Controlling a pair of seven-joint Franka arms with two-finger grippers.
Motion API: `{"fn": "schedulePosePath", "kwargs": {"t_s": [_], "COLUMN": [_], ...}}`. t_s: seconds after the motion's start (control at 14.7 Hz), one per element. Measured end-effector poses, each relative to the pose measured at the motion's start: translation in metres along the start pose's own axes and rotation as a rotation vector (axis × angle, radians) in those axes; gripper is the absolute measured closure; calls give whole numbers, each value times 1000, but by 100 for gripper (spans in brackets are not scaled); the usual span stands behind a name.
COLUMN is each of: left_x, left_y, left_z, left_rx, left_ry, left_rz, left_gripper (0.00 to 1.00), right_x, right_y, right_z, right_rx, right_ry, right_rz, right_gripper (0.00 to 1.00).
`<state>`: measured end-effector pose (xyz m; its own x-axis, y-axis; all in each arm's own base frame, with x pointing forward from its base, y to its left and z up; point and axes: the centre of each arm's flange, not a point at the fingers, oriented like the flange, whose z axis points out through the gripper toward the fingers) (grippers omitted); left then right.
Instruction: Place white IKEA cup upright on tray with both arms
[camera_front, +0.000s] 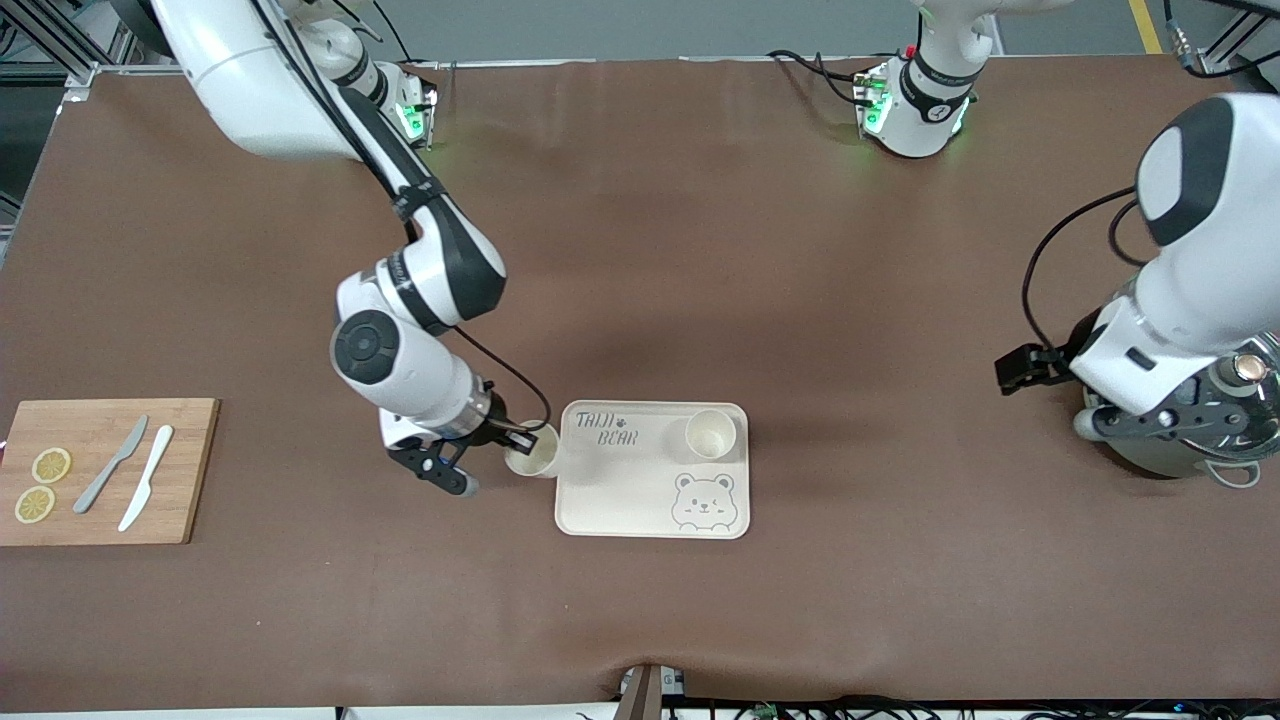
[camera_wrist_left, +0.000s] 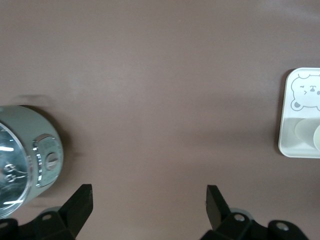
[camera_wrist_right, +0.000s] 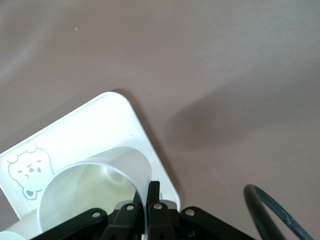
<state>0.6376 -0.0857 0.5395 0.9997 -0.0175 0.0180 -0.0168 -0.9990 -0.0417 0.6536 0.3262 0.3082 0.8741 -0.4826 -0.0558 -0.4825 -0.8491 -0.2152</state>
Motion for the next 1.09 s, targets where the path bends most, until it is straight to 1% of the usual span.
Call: {"fn": "schedulePosePath", "kwargs": {"t_s": [0.2, 0.34, 0.48, 0.75, 1.09], "left_x": [-17, -31, -45, -72, -98], "left_y": [-7, -11, -19, -37, -35], "left_z": [-7, -10, -19, -41, -60], "left_rx": [7, -24, -40, -37, -53], "left_ry": [-13, -23, -18, 7, 35], "left_rz": [62, 99, 119, 122, 119], "left_gripper": [0, 0, 0, 0, 0], "right_x": [-7, -8, -12, -25, -36], "right_y": [-16, -20, -22, -30, -33], "right_z": [17, 28, 39, 51, 63], "right_rx": [17, 29, 31, 25, -2], "right_ry": [5, 18, 26, 36, 49], "right_rz": [19, 20, 26, 21, -15], "right_gripper": [96, 96, 96, 96, 96]}}
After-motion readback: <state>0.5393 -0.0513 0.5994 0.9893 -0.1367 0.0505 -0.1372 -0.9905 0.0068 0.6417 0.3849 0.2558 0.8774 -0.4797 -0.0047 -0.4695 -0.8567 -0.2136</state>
